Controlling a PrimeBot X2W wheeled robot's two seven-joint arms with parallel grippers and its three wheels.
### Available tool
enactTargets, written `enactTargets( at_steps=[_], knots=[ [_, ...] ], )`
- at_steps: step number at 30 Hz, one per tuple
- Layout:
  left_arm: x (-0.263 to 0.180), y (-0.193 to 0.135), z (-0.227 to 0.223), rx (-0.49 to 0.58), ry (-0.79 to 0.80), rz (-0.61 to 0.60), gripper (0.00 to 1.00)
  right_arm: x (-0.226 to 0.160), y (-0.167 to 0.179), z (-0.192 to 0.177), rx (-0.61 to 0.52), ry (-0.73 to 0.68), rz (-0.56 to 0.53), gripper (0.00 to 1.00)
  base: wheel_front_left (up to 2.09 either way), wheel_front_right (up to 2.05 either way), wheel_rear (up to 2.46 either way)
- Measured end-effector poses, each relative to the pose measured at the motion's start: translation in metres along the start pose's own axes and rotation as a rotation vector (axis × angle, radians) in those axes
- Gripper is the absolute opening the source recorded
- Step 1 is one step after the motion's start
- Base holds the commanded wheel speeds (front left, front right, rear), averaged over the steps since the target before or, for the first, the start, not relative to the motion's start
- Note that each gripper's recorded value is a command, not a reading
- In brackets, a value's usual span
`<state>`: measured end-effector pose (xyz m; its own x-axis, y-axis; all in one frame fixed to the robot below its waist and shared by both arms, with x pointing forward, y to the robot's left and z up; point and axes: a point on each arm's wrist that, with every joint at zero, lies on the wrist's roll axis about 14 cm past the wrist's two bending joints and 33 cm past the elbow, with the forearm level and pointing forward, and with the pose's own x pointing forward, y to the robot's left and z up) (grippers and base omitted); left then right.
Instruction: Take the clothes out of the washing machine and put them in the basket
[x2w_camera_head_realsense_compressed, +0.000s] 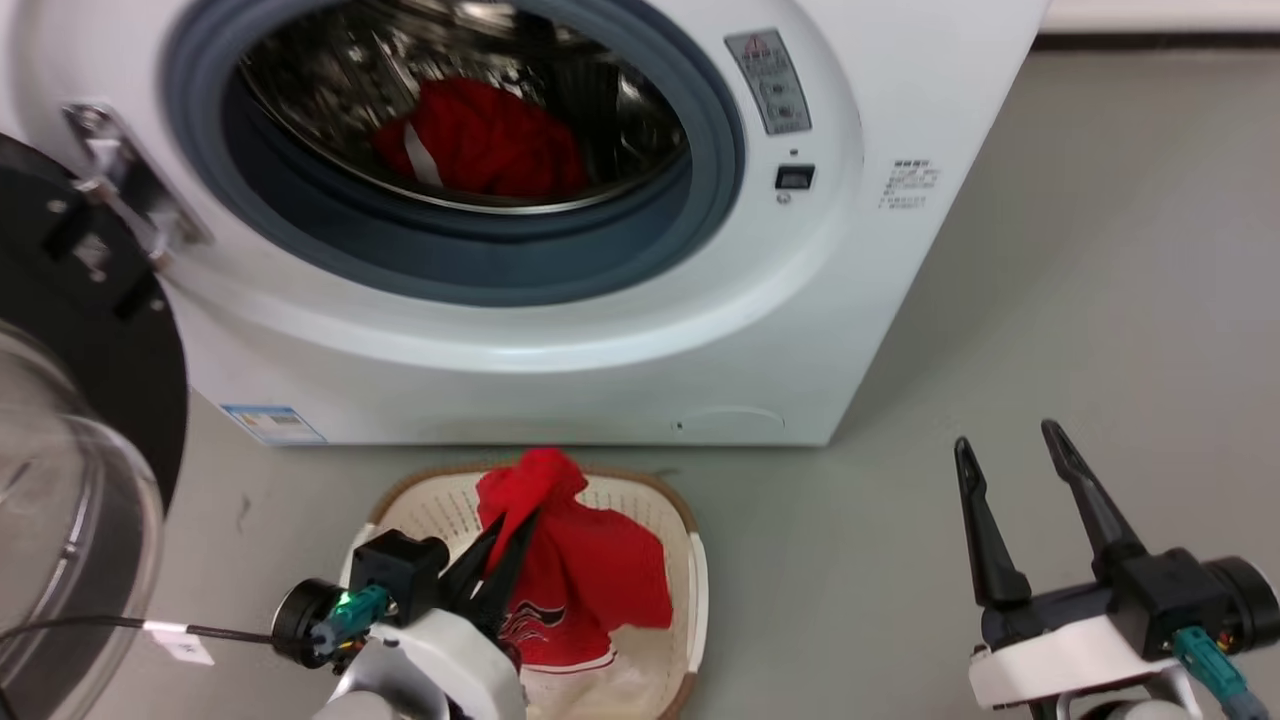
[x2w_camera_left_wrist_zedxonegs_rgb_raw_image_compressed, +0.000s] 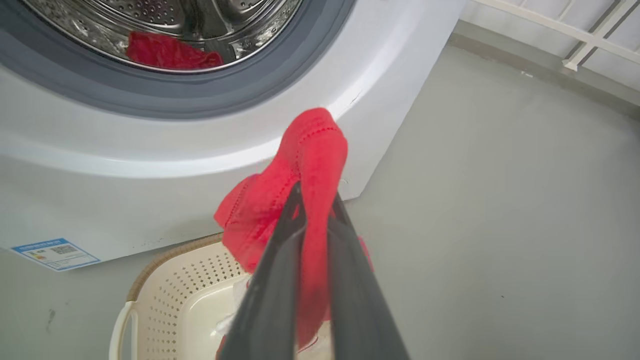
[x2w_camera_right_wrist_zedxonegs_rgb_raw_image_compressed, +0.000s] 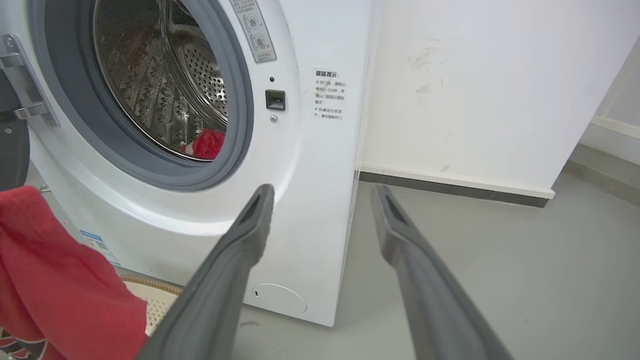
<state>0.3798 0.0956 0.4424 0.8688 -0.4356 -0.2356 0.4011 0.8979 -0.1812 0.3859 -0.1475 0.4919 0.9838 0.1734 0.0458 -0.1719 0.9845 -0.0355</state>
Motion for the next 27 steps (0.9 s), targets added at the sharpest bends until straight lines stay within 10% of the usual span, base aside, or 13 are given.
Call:
enactTargets(
  at_steps=[14, 27],
  knots=[
    [0.050, 0.020, -0.147, -0.127, 0.399, 0.021, 0.00, 0.032, -0.026, -0.044, -0.015, 0.095, -0.053, 1.00, 0.00, 0.00, 0.00],
    [0.081, 0.047, -0.248, 0.095, 0.765, -0.056, 0.00, 0.064, -0.046, -0.101, -0.015, 0.183, -0.087, 1.00, 0.00, 0.00, 0.00]
  ],
)
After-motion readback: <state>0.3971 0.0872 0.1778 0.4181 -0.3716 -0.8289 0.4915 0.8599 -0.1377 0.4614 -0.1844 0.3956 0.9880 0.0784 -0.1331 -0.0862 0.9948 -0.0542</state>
